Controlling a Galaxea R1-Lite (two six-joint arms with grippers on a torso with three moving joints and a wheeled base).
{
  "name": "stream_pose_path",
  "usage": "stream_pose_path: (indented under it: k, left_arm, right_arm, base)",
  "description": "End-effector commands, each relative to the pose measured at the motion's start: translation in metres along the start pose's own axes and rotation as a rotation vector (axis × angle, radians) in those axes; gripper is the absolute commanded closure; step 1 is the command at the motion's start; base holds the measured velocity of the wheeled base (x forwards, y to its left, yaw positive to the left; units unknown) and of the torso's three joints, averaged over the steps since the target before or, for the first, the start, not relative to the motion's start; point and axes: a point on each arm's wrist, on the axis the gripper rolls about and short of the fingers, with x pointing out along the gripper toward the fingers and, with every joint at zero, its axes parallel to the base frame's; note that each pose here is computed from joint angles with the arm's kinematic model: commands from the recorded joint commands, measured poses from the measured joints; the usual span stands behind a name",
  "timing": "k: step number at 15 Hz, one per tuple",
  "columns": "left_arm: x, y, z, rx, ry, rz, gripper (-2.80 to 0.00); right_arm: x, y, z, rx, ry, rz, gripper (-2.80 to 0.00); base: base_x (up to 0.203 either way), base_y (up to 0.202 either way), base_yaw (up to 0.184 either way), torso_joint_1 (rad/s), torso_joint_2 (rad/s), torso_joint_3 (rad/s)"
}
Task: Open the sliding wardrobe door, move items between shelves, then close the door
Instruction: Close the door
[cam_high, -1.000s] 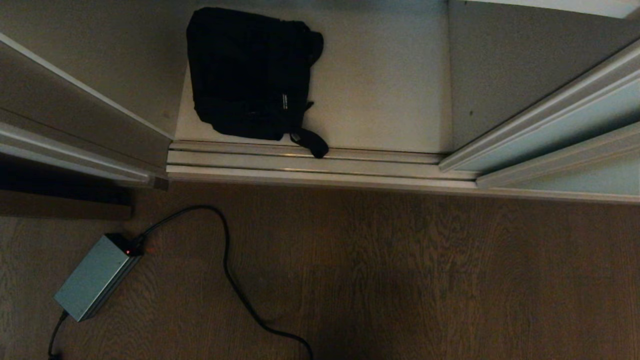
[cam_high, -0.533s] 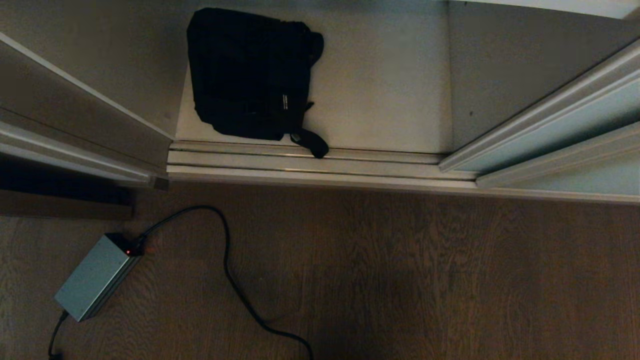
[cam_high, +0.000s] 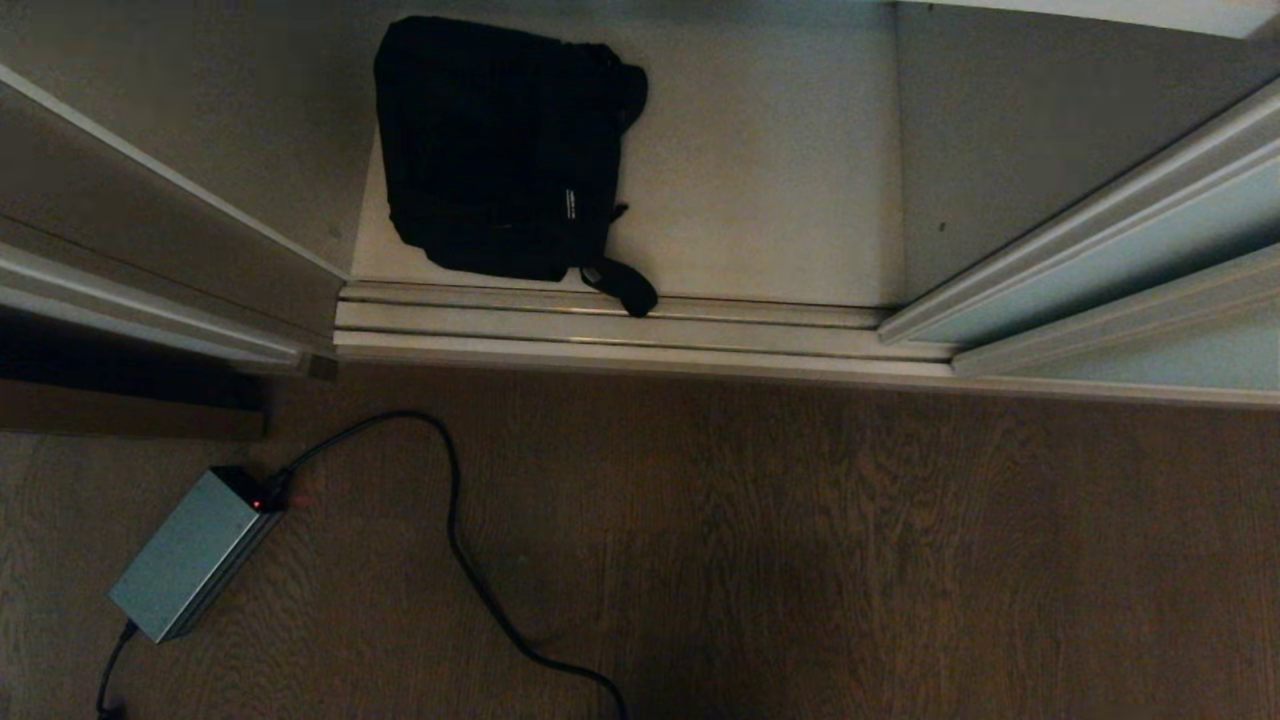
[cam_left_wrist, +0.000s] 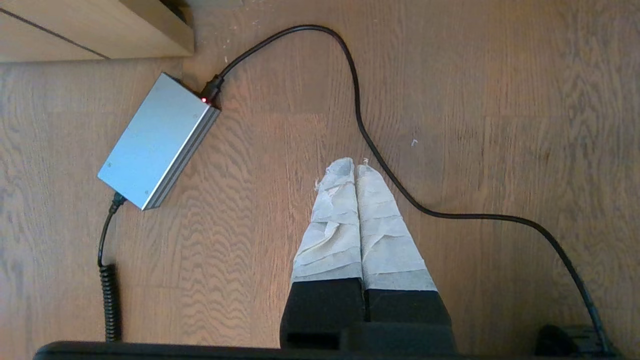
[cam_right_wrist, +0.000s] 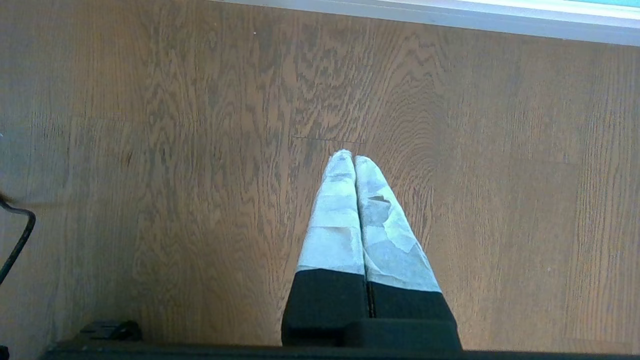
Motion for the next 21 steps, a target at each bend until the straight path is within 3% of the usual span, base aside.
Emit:
stream_pose_path:
  k: [1,7,21]
  left_arm:
    - [0.0005,0.0000,0.0001,0.004,0.009,-0.001,0.00]
    - [0.0005,0.0000,-0.0003,0.013,0.013,0.001,0.00]
    - [0.0006,0.0000,-0.0004,0.003,0.011,0.002,0.00]
  right_arm:
    - [-0.0001,0.0000,-0.0001,0.000,-0.002,-0.001,0.00]
    - [-0.0001,0.0000,-0.0001,0.000,-0.002,-0.001,0.00]
    - [-0.0001,0.0000,-0.0003,0.000,-0.001,-0.001,0.00]
  base:
    - [0.000,0.000,0.000,0.000,0.00,0.000]
    - [0.000,0.000,0.000,0.001,0.00,0.026]
    - [0.000,0.000,0.000,0.003,0.00,0.195]
